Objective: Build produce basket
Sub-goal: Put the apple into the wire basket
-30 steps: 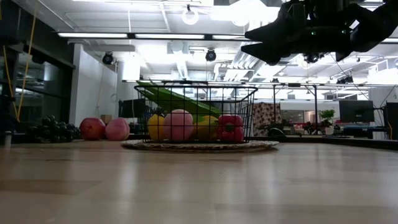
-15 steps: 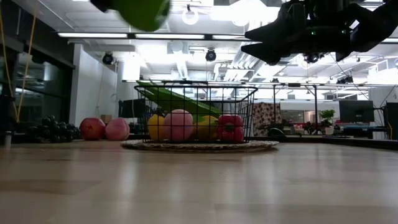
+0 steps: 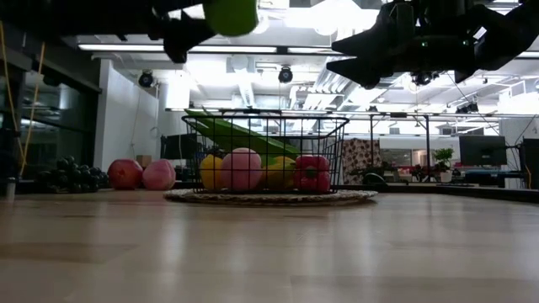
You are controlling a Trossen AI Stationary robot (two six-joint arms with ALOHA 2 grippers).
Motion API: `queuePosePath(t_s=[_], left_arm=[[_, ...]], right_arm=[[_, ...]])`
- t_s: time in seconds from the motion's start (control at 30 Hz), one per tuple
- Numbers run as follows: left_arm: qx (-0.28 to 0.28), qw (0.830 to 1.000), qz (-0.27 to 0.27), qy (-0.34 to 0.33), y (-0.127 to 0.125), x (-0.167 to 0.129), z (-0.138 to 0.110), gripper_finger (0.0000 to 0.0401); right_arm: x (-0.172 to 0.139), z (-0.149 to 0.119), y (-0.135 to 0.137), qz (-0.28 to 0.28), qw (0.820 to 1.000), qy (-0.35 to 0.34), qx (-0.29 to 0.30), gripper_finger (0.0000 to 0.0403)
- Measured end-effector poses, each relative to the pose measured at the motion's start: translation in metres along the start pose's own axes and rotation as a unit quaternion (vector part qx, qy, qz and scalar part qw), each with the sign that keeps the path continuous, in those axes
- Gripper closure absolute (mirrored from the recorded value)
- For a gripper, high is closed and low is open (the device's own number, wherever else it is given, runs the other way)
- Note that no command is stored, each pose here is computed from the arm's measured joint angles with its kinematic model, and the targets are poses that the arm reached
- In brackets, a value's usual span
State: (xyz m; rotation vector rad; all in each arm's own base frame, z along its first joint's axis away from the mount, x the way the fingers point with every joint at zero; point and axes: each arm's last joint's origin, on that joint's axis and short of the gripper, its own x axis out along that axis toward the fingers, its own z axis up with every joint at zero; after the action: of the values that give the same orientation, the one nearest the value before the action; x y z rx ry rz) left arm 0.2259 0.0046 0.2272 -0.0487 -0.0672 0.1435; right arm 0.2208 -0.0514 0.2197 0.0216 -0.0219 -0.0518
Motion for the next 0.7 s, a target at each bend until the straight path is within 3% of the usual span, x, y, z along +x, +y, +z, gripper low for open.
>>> queuePosePath(t_s=[0.7], left_arm=[[0.004,0.999,0.046,0.01,0.0024,0.0018,-0.0056,0.0116]], right_arm=[[0.0,0.0,0.0,0.0,1.0,0.0,-0.002,0.0089]])
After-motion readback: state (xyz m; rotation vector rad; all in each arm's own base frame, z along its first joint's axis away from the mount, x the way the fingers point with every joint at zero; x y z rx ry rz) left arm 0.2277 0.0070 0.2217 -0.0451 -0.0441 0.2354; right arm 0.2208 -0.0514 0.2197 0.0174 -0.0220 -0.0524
